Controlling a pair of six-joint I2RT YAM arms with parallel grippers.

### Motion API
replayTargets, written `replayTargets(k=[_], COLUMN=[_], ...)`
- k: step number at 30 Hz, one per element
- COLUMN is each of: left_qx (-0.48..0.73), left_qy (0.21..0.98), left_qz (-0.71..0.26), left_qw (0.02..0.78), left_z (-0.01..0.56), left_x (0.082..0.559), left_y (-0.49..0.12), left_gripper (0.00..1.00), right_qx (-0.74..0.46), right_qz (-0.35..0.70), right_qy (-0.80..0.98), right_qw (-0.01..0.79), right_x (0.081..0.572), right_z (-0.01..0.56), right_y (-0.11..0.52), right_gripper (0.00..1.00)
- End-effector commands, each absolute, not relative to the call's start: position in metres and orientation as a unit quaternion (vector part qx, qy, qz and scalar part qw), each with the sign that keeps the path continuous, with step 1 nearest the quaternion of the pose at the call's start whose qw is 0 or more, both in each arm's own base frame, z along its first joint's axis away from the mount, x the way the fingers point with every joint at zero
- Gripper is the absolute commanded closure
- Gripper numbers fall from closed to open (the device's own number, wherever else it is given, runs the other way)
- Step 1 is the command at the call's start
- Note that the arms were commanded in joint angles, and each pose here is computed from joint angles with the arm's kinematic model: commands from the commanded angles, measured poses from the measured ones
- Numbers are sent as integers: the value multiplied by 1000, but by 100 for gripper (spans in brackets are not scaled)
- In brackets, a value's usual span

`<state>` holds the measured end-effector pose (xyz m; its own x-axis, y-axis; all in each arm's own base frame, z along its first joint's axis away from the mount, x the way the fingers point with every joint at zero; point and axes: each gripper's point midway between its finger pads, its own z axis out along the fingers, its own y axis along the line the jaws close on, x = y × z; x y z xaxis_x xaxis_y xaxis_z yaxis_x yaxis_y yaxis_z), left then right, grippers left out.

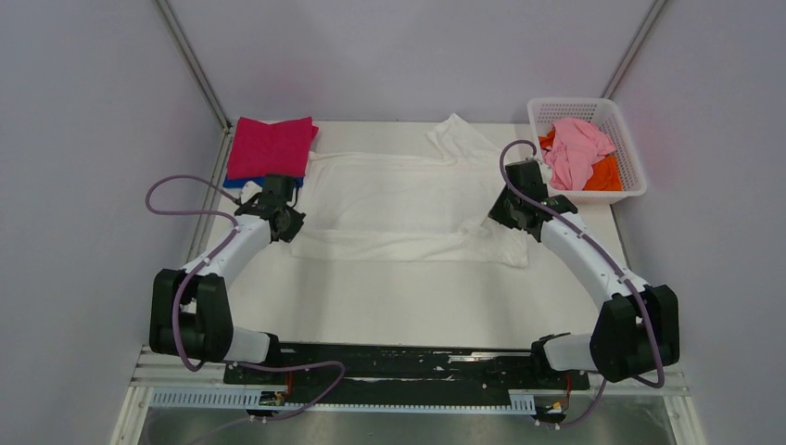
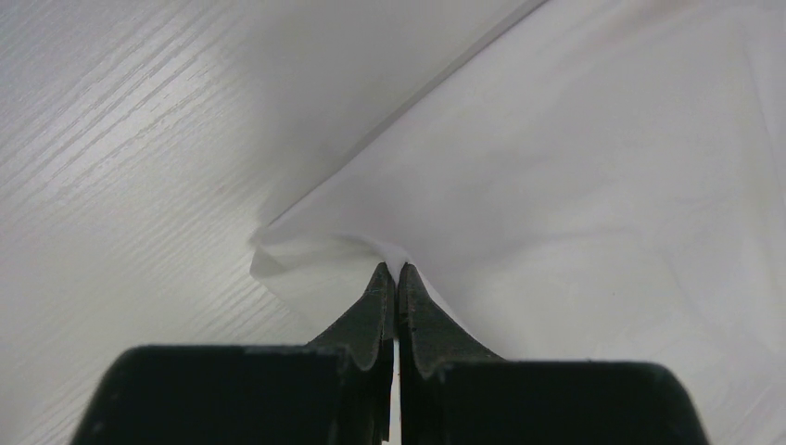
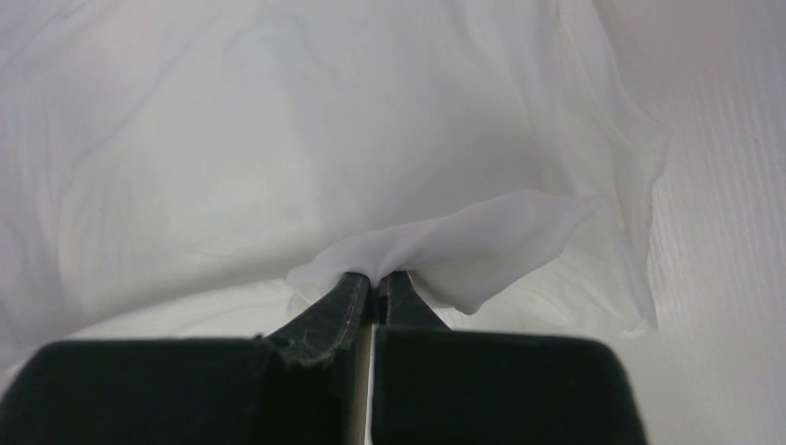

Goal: Fold and stack the t-shirts
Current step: Fold the flattened tshirt in 1/3 of the way

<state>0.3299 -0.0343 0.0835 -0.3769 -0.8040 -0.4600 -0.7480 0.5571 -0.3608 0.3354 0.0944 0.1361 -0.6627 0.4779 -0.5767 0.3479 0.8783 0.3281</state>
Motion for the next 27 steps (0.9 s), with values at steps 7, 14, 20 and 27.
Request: replayTargets(k=[7, 14, 20, 27], left_qx=[-477, -474, -467, -457], left_qy=[801, 805, 811, 819], left_qz=[-43, -28, -1, -3], left_qw=[359, 355, 353, 346], left_z=[108, 96, 86, 78], left_x=[366, 384, 404, 419], left_y=[-19, -17, -11, -14], left_gripper=[100, 100, 93, 20], right_qx=[187, 171, 174, 170], right_qz=[110, 95, 81, 71], right_qy=[891, 902, 913, 915], right_qw=[400, 385, 361, 359], right_x=[392, 423, 461, 526], right_z=[172, 155, 125, 99], right_y=[93, 93, 93, 91], right_gripper=[100, 99, 97, 78])
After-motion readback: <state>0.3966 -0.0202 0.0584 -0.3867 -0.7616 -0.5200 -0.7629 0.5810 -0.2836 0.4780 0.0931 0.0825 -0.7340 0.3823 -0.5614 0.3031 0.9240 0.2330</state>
